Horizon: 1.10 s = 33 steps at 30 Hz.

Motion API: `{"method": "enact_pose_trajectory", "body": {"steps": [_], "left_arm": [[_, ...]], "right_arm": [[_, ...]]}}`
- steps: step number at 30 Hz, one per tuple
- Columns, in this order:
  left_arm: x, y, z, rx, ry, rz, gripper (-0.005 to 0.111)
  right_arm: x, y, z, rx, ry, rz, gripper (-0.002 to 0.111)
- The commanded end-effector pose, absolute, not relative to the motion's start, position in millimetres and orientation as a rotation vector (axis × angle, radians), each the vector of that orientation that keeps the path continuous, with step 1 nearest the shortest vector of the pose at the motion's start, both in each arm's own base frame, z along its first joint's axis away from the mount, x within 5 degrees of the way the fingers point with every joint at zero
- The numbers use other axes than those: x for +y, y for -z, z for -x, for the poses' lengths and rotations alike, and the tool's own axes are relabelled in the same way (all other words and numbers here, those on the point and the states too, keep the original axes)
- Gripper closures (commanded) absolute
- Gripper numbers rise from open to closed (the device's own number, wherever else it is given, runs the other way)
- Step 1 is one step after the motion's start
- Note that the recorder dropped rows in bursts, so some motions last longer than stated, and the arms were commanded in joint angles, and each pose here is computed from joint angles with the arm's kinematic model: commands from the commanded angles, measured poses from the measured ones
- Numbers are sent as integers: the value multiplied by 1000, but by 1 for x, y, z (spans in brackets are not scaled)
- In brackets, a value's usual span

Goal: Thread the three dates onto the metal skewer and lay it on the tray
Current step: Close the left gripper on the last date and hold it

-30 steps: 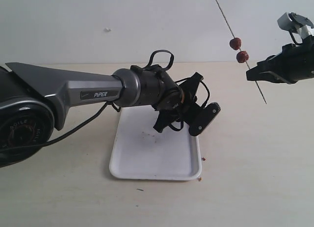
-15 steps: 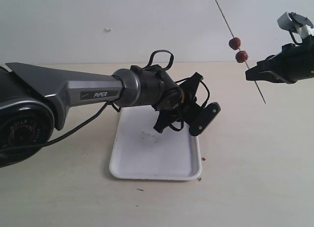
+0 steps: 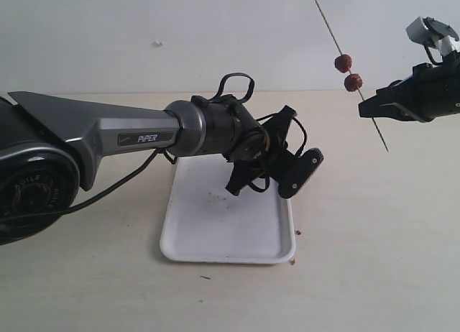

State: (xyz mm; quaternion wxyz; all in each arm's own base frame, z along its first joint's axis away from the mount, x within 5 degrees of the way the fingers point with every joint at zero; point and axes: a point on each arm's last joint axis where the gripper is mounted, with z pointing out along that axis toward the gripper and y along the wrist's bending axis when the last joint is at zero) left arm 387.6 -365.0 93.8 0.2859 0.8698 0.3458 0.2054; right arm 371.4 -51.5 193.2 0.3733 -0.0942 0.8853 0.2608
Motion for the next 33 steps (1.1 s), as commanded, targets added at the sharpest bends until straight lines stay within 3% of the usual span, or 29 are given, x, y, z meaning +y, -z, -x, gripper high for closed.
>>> {"method": "enact_pose_trajectory", "body": {"steps": [1, 23, 28, 33], "left_arm": [[-364, -91, -386, 997, -518, -2314, 77], [-364, -91, -386, 1023, -508, -2300, 78], [-364, -91, -386, 1052, -498, -2283, 88], [-364, -94, -386, 1138, -466, -2225, 89]], "right_arm": [[-53, -196, -371, 2254, -675, 235, 108], [-52, -196, -371, 2252, -684, 238, 108], [-52, -197, -371, 2248, -687, 231, 108], [-52, -197, -371, 2248, -687, 231, 108]]}}
